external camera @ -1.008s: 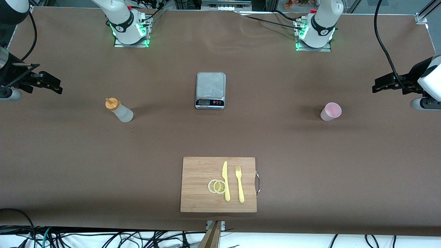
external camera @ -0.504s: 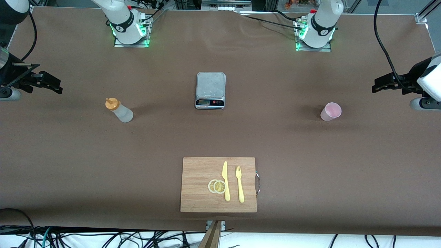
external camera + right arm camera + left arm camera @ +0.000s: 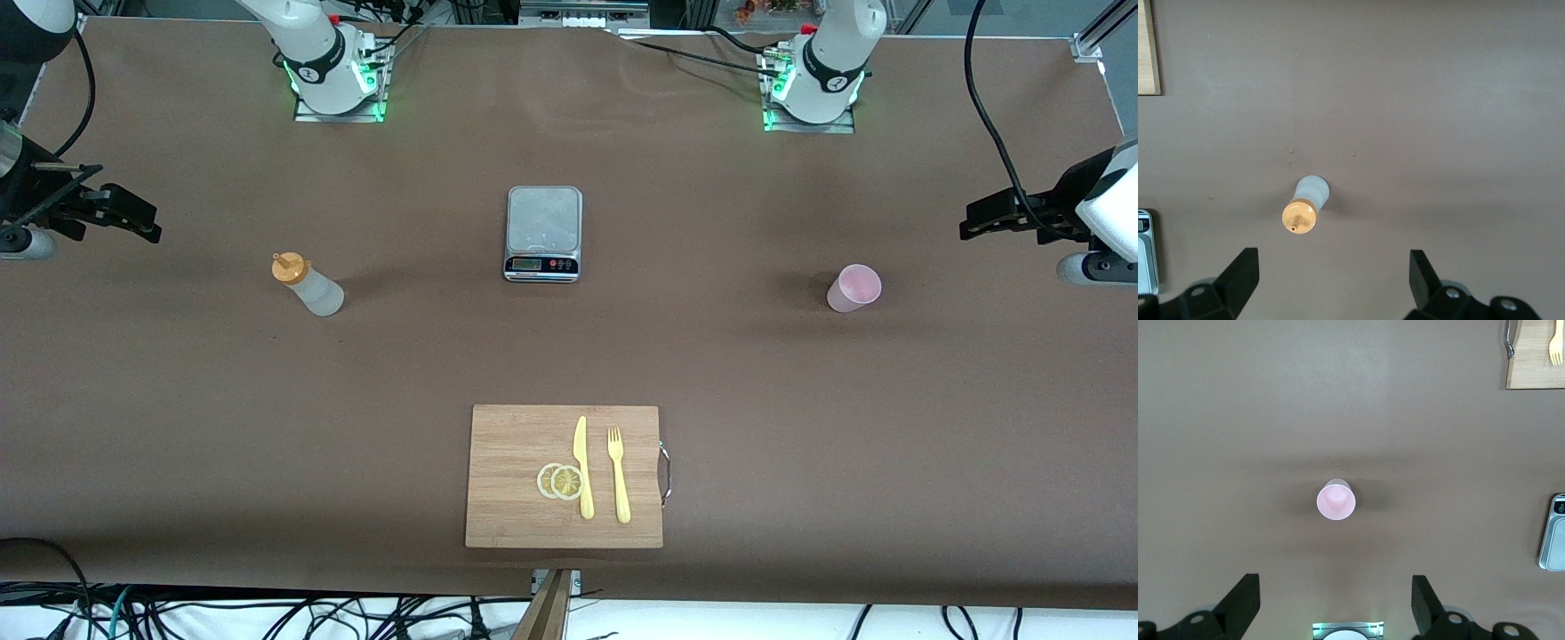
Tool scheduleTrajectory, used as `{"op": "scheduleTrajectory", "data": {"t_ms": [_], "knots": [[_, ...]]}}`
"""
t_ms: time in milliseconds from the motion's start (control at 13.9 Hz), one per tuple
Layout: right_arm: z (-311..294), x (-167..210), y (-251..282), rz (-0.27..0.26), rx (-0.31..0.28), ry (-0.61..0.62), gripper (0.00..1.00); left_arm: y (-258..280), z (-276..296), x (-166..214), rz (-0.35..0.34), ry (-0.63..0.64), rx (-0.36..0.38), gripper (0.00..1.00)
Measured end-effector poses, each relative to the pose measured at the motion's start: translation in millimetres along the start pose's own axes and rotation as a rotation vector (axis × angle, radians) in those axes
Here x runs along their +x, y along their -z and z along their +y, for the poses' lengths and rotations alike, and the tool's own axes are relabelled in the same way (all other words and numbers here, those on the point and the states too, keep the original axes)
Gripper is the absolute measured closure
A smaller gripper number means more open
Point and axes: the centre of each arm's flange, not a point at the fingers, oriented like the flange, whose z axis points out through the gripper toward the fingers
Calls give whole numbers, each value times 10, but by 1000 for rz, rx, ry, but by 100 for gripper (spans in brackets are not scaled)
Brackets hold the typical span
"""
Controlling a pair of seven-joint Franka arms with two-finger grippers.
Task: Add sauce to pink cup with both arms
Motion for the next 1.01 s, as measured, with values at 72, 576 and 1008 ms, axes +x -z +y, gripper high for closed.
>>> {"op": "scheduleTrajectory", "data": {"t_ms": [72, 576, 1008], "knots": [[0, 0, 0, 0, 0, 0, 0, -1, 3, 0, 0, -1, 0, 0], [0, 0, 0, 0, 0, 0, 0, -5, -40, 4, -1, 7, -1, 0], [0, 0, -1, 0, 0, 0, 0, -23, -46, 17, -4, 8, -1, 0]]}}
